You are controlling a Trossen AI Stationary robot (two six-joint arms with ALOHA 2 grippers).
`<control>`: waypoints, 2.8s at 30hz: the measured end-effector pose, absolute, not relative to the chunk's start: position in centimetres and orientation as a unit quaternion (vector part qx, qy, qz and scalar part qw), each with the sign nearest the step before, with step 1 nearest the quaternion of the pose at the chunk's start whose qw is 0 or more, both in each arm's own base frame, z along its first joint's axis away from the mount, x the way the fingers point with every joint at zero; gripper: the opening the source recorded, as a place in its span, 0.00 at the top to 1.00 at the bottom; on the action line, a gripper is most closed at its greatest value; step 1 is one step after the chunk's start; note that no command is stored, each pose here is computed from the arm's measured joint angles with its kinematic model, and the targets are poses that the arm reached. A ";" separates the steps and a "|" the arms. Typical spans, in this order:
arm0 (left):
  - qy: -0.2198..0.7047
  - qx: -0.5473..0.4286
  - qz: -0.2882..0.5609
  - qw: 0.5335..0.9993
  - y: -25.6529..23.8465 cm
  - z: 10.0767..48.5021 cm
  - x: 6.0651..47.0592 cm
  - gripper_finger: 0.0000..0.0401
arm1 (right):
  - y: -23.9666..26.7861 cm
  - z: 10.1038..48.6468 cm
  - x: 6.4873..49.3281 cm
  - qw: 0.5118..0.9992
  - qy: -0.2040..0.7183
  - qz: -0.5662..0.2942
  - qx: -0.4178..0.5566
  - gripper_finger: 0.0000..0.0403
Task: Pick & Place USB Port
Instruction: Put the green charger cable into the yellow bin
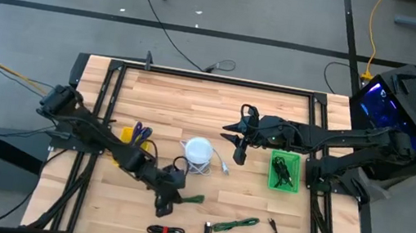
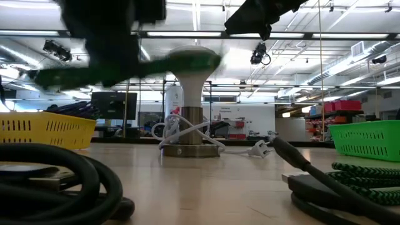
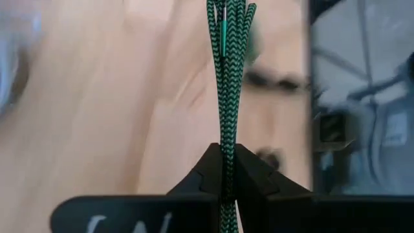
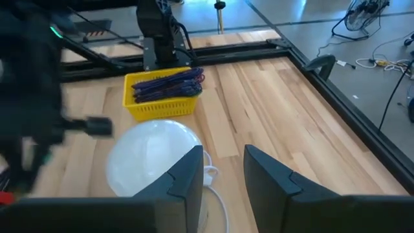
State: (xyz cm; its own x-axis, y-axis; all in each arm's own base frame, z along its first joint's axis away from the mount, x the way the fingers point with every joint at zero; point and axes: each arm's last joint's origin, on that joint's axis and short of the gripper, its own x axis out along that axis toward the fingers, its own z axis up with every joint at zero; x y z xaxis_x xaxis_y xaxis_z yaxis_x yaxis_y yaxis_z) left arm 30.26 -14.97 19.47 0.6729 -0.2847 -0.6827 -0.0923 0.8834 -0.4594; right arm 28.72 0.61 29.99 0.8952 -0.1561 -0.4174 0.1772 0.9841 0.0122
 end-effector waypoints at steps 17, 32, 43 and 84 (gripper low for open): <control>0.191 -0.247 0.297 0.902 -16.5 26.0 19.6 0.95 | 0.6 30.0 28.7 0.974 0.210 -0.084 0.018 0.72; 0.163 -0.222 0.424 0.863 -15.1 23.8 16.7 0.95 | 0.6 30.0 28.7 0.973 0.214 -0.083 0.014 0.72; 0.183 -0.242 0.488 0.819 -13.0 18.9 15.7 0.95 | 0.6 30.0 28.7 0.973 0.214 -0.083 0.015 0.72; 0.217 -0.234 0.516 0.795 -11.3 16.4 15.5 0.69 | 0.6 29.9 28.7 0.972 0.219 -0.082 0.008 0.72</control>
State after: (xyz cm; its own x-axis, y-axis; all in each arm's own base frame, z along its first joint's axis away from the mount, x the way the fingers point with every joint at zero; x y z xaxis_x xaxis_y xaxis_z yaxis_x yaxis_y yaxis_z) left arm 15.53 -11.25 16.36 0.3735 0.7187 -0.5865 -0.9219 0.3579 -0.1485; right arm 28.67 0.62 29.90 0.8910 -0.1560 -0.4265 0.1628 0.9864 -0.0208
